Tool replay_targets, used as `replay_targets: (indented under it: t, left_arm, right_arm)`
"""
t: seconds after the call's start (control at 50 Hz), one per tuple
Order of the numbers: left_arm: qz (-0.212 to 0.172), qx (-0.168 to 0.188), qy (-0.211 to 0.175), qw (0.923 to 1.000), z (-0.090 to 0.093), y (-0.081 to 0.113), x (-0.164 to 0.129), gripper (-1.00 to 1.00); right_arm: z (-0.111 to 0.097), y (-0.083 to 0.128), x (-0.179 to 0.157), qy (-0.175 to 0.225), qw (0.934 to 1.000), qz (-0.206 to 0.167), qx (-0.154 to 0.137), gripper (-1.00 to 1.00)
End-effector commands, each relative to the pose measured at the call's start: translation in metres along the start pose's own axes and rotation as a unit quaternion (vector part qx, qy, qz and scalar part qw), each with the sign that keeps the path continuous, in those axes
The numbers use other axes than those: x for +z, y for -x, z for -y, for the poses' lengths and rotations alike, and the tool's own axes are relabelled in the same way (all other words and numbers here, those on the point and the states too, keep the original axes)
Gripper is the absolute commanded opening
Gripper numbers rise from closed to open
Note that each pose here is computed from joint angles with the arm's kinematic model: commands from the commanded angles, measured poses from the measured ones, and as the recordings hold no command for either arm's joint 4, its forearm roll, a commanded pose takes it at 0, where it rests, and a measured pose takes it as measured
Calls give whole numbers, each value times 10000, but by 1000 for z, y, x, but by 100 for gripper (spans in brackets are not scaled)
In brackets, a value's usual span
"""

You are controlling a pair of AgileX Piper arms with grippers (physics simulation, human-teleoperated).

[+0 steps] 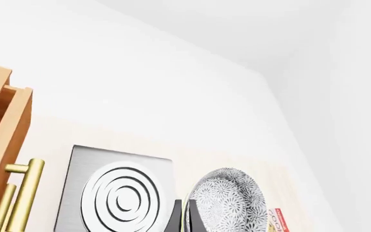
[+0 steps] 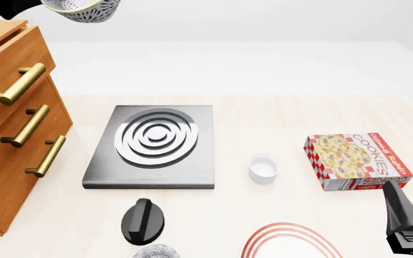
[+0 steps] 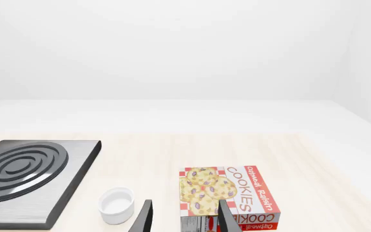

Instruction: Pick the akita bowl on the wooden cabinet and place it on the plate.

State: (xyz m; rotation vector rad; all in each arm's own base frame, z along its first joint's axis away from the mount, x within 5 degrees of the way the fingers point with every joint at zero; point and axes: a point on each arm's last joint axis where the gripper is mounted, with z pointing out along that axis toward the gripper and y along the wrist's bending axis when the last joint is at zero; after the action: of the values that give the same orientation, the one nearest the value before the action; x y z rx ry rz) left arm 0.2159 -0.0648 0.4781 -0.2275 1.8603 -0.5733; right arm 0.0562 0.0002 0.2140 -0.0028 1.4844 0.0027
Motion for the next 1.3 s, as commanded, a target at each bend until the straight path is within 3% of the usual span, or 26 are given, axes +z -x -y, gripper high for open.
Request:
replay_targets:
  t: [0.02,1.3]
  left_arm:
    - [-124,127,-201,9996,10,-4,5,-100]
    - [-703,578,-940,9914,52,-27,10,-100]
  right_arm:
    - [0,0,0,0,10000,-1,1,100]
    - [0,0,0,1,10000,-1,0,100]
